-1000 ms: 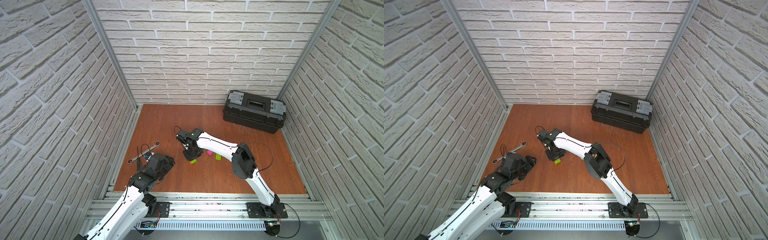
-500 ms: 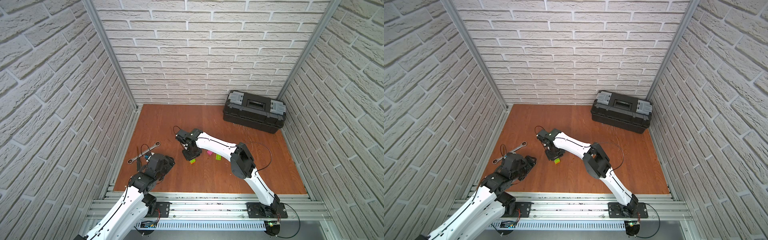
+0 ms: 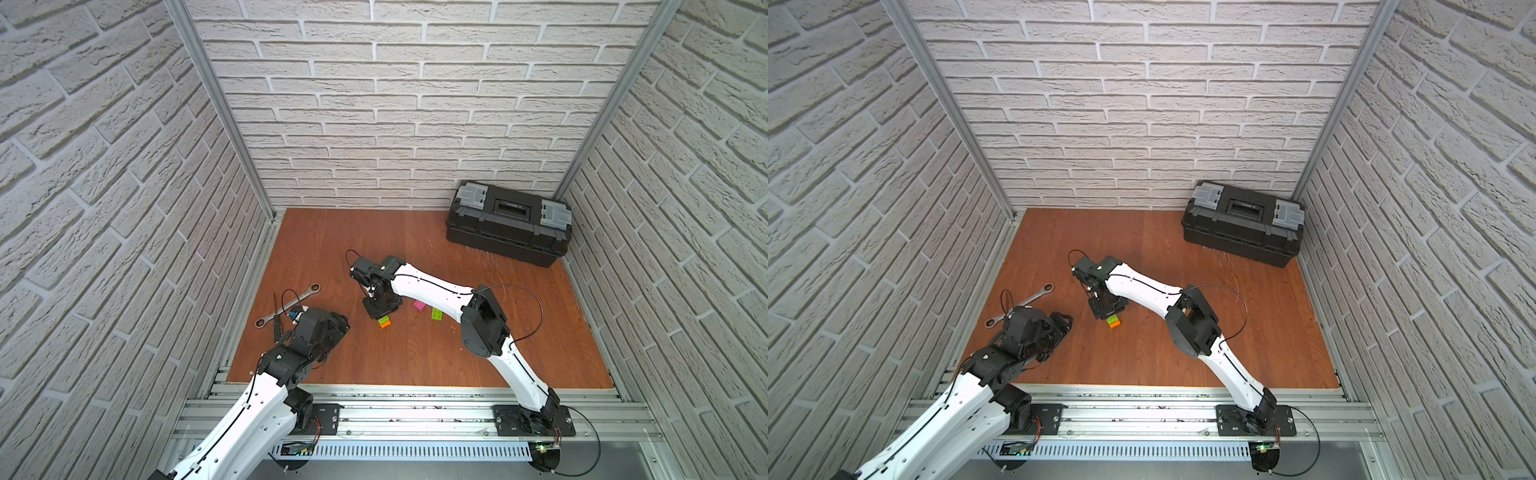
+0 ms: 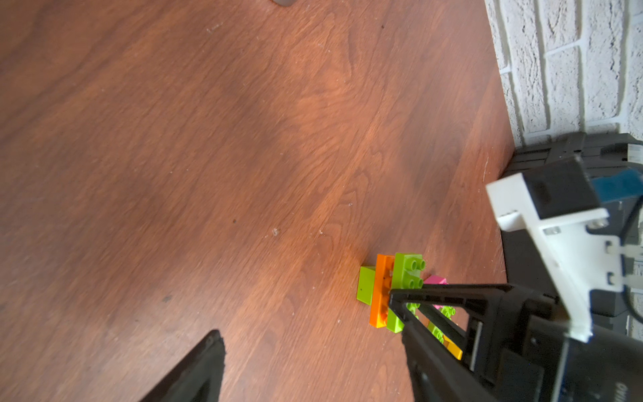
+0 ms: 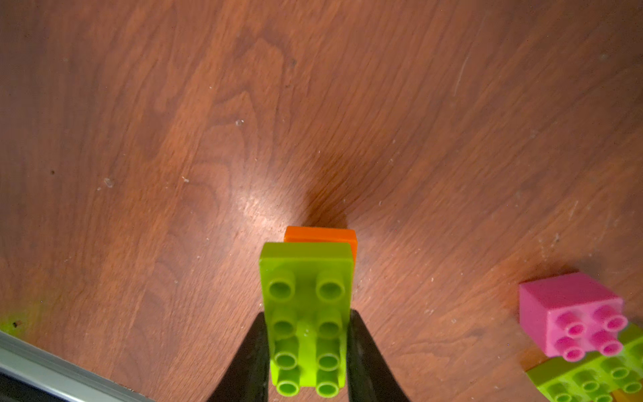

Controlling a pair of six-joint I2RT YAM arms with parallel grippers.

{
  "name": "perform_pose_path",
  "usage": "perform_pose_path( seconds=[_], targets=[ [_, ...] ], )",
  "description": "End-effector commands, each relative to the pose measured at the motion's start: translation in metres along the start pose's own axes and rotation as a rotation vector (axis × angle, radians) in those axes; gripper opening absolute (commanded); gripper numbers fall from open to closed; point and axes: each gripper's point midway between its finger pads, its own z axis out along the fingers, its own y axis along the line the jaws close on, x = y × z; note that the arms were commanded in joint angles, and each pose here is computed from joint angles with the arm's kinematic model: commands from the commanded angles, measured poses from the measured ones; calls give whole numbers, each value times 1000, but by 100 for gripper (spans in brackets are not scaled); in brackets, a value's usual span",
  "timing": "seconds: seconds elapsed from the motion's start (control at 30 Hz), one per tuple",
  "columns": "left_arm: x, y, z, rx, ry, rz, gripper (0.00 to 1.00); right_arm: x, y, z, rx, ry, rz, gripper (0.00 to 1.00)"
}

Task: Assemble a carrot with lego
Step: Assemble the lego brick with the lego brick.

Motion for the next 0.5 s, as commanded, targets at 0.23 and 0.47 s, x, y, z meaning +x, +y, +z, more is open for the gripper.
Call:
perform_pose_path(
  seconds=[0.23, 0.47],
  targets=[
    [0, 2, 1, 5, -8, 0, 83, 1, -7, 4, 36, 15, 24, 7],
    [1, 3, 1, 5, -8, -2, 83, 2, -9, 3, 45, 15, 25, 7]
  ],
)
